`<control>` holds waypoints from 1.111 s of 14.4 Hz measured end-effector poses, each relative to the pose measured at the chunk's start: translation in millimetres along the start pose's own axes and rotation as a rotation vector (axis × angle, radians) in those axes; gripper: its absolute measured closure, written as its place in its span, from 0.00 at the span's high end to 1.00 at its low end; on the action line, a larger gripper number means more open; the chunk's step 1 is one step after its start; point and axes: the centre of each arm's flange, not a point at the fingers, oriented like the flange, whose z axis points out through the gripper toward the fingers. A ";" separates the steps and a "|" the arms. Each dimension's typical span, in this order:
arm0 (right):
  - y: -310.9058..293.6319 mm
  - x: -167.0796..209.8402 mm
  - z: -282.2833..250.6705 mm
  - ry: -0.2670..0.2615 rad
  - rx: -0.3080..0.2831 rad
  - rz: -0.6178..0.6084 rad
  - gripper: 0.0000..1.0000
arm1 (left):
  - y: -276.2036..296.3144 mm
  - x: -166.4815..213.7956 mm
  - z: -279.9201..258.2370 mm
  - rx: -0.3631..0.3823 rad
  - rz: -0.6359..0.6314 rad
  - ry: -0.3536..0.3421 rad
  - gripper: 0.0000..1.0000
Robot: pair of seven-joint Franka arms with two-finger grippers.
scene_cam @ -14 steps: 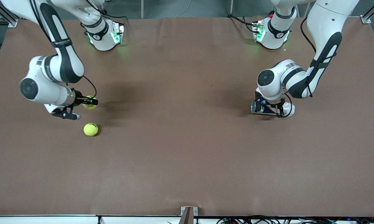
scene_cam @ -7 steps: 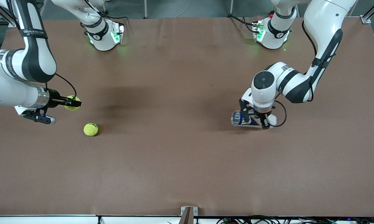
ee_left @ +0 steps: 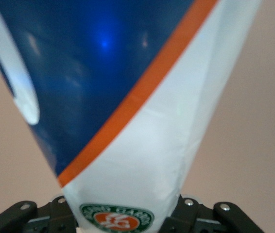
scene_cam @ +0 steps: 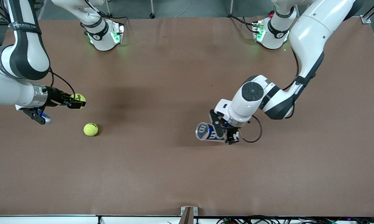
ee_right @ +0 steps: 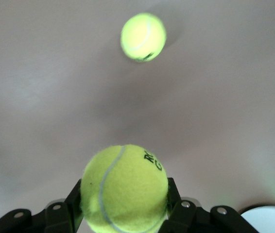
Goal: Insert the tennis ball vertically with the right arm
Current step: 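Lift the can upright with the left gripper while the right gripper lifts the ball, then move the held ball with the right gripper over the can's open end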
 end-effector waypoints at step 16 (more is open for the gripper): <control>-193.9 -108.5 -32.1 -0.006 0.136 0.369 0.67 | 122.4 73.6 95.7 -0.115 -0.365 0.602 0.64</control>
